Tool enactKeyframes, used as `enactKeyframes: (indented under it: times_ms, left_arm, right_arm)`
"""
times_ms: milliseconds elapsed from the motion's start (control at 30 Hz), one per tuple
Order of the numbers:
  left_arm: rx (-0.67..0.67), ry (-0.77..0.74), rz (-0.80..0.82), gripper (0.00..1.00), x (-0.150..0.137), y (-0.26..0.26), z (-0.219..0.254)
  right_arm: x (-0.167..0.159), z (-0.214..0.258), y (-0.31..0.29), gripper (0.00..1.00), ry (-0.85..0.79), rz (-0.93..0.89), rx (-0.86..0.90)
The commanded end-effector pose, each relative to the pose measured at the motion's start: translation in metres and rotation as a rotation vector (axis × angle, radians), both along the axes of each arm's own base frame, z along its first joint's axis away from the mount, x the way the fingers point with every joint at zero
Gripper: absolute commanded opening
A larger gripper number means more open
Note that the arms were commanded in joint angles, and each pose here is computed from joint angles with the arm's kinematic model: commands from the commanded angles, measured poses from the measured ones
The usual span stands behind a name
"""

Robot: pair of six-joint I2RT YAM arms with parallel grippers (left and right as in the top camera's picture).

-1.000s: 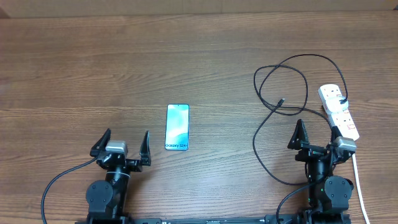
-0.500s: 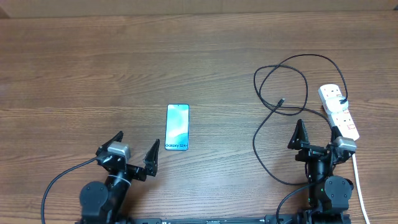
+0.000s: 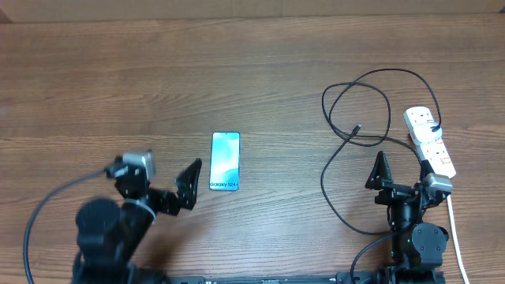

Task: Plug charger to phone and switch on socket
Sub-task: 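Move the left gripper forward over the blue phone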

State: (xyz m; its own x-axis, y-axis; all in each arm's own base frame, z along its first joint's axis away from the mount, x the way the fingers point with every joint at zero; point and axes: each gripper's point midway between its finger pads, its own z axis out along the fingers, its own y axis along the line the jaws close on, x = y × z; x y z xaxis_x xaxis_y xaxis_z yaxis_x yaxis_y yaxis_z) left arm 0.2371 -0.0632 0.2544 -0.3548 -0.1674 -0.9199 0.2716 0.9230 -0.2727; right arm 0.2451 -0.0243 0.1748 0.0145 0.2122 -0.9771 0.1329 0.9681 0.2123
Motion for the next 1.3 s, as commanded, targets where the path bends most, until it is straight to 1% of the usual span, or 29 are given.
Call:
enactKeyframes:
  times_ms: [0,100,200,233,300,433,567,600,800,967,1267]
  left_arm:
    - [-0.055,0.086,-0.072,1.00,0.014,-0.015,0.020]
    - [-0.046,0.203,-0.086,1.00,0.028,-0.021,0.020]
    - [0.001,0.334,-0.075,1.00,0.043,-0.028,0.013]
    - [0.037,0.406,-0.065,1.00,0.048,-0.033,0.007]
    - [0.085,0.499,-0.047,1.00,0.054,-0.042,-0.002]
    - [0.250,0.626,-0.039,1.00,0.063,-0.064,-0.025]
    - [0.333,0.710,-0.097,0.99,0.070,-0.092,-0.057]
    - [0.355,0.760,-0.111,1.00,0.073,-0.098,-0.075]
    - [0.415,0.927,-0.128,1.00,0.073,-0.104,-0.131]
    - [0.432,0.999,-0.108,1.00,0.075,-0.105,-0.158]
    - [0.391,1.011,-0.051,1.00,0.083,-0.097,-0.160]
  right_arm:
    - [0.000,-0.002,0.000,1.00,-0.004,0.001,-0.005]
    - [0.000,-0.002,0.000,1.00,-0.004,0.001,-0.005]
    - [0.000,-0.002,0.000,1.00,-0.004,0.001,-0.005]
    - [0.000,-0.002,0.000,1.00,-0.004,0.001,-0.005]
    - [0.000,-0.002,0.000,1.00,-0.004,0.001,-0.005]
    - [0.000,-0.002,0.000,1.00,-0.004,0.001,-0.005]
    - [0.000,-0.002,0.000,1.00,-0.004,0.001,-0.005]
    - [0.000,-0.002,0.000,1.00,-0.004,0.001,-0.005]
    - [0.000,-0.002,0.000,1.00,-0.004,0.001,-0.005]
    - [0.000,-0.002,0.000,1.00,-0.004,0.001,-0.005]
    - [0.000,-0.002,0.000,1.00,-0.003,0.001,-0.005]
